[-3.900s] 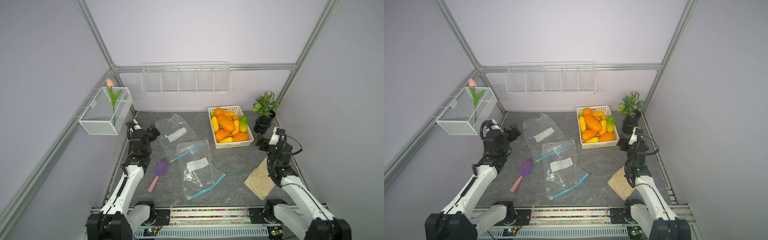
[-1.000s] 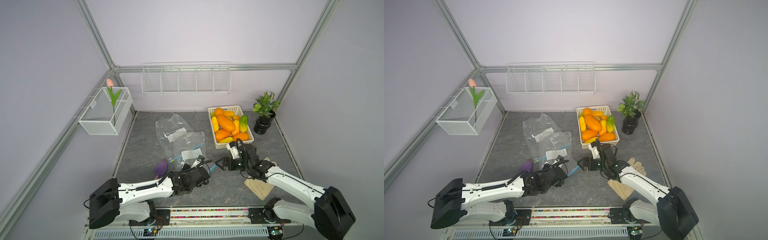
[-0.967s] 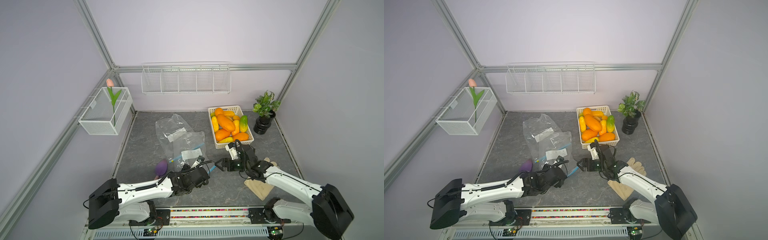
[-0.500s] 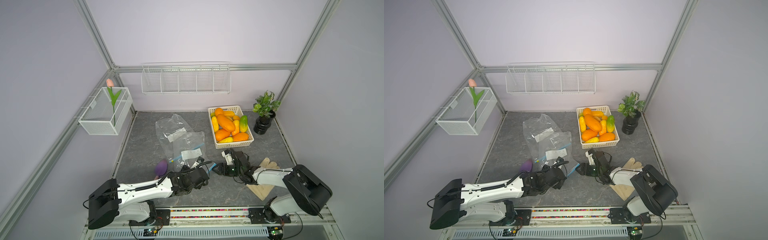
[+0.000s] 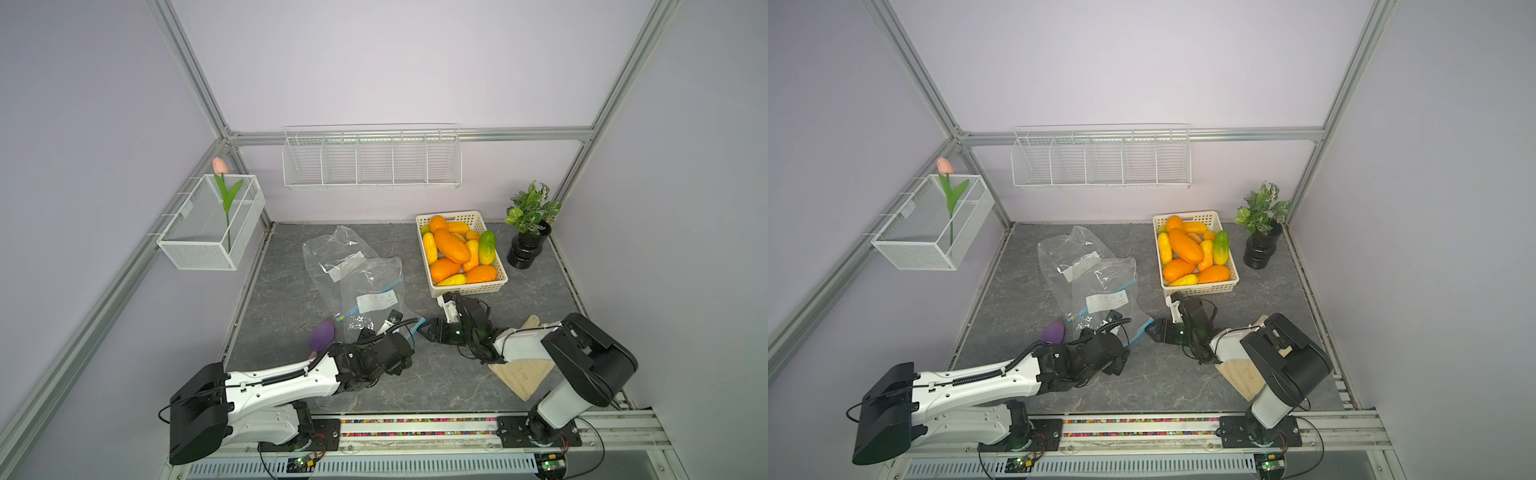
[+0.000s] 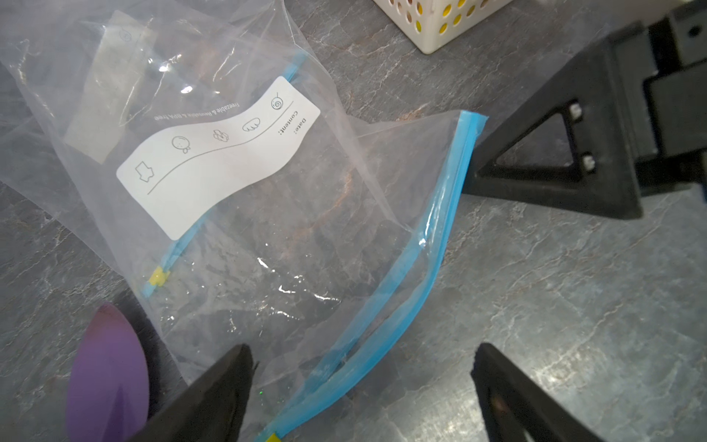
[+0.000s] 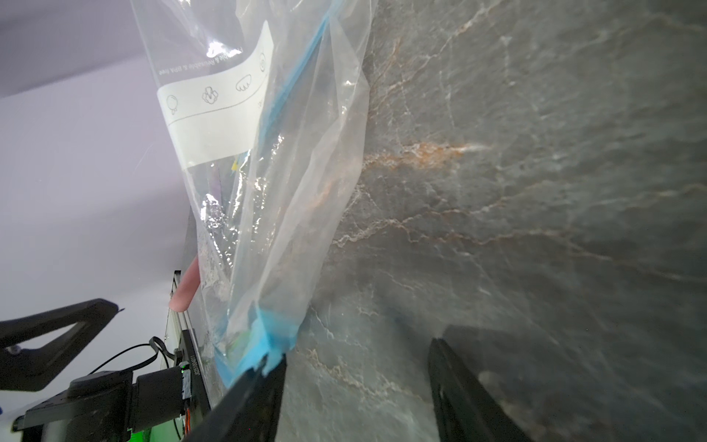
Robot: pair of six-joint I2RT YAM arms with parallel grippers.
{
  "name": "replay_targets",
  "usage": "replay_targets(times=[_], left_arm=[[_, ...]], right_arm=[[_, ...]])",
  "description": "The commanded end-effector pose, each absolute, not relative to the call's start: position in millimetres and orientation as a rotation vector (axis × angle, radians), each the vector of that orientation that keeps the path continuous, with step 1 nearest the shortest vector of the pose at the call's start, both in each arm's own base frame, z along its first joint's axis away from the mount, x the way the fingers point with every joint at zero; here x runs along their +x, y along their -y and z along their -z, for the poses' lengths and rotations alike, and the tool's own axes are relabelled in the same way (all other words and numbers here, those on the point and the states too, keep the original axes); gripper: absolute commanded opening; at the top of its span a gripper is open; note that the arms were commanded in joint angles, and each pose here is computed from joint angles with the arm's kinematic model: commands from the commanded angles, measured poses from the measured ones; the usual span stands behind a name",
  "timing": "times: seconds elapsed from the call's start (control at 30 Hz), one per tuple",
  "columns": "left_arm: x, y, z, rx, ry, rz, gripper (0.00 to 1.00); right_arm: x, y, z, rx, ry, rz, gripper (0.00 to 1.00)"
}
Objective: Place the mango in a zip-top bag and seal the zipper
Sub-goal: Pick up the zipper food storage bag at the center of the board.
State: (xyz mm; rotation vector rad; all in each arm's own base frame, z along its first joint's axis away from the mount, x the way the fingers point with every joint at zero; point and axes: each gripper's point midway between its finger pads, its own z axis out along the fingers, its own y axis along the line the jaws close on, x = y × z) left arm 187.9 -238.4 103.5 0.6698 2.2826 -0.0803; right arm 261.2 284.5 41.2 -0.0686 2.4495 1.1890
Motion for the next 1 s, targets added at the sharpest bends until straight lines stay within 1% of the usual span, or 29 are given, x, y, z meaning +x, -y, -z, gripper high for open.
replay_targets(times=[0.0, 0.07, 0.17, 0.23, 0.47, 0.57, 0.73, 0.8, 0.83, 0.87, 0.97], left_arm=[[189.6, 231.7, -91.8, 0.702, -2.342, -0.057, 0.94], [197.2, 222.9, -84.6, 0.651, -2.366, -0.204, 0.94], [204.1, 224.0, -70.3, 0.649, -2.37, -0.314, 0.93], [211.9, 221.3, -70.5, 0.613, -2.345, -0.39, 0.92], [227.5, 223.6, -87.3, 0.518, -2.257, -0.4, 0.88], [231.8, 221.2, -83.0, 0.494, -2.263, -0.395, 0.85], [233.9, 218.2, -73.9, 0.498, -2.26, -0.425, 0.84], [236.5, 218.3, -73.6, 0.493, -2.255, -0.43, 0.8], [238.4, 218.4, -73.5, 0.487, -2.255, -0.43, 0.76], [240.1, 218.9, -72.9, 0.485, -2.256, -0.429, 0.7], [246.1, 221.9, -75.3, 0.473, -2.251, -0.416, 0.45]], right_arm=[[272.1, -288.6, -44.0, -0.023, -2.433, -1.178, 0.63], [275.5, -288.8, -44.9, -0.019, -2.44, -1.156, 0.63], [278.8, -289.6, -44.9, -0.014, -2.442, -1.149, 0.63], [279.0, -291.0, -45.5, -0.016, -2.443, -1.155, 0.63], [279.5, -287.3, -43.6, -0.005, -2.448, -1.149, 0.63], [279.9, -287.6, -44.5, -0.002, -2.442, -1.16, 0.63], [280.7, -289.9, -46.2, -0.003, -2.434, -1.182, 0.63], [280.4, -291.1, -46.6, -0.007, -2.434, -1.188, 0.63], [280.1, -291.2, -46.4, -0.008, -2.434, -1.19, 0.63], [280.1, -291.1, -46.9, -0.008, -2.432, -1.193, 0.63], [279.8, -291.8, -49.0, -0.013, -2.425, -1.199, 0.63]])
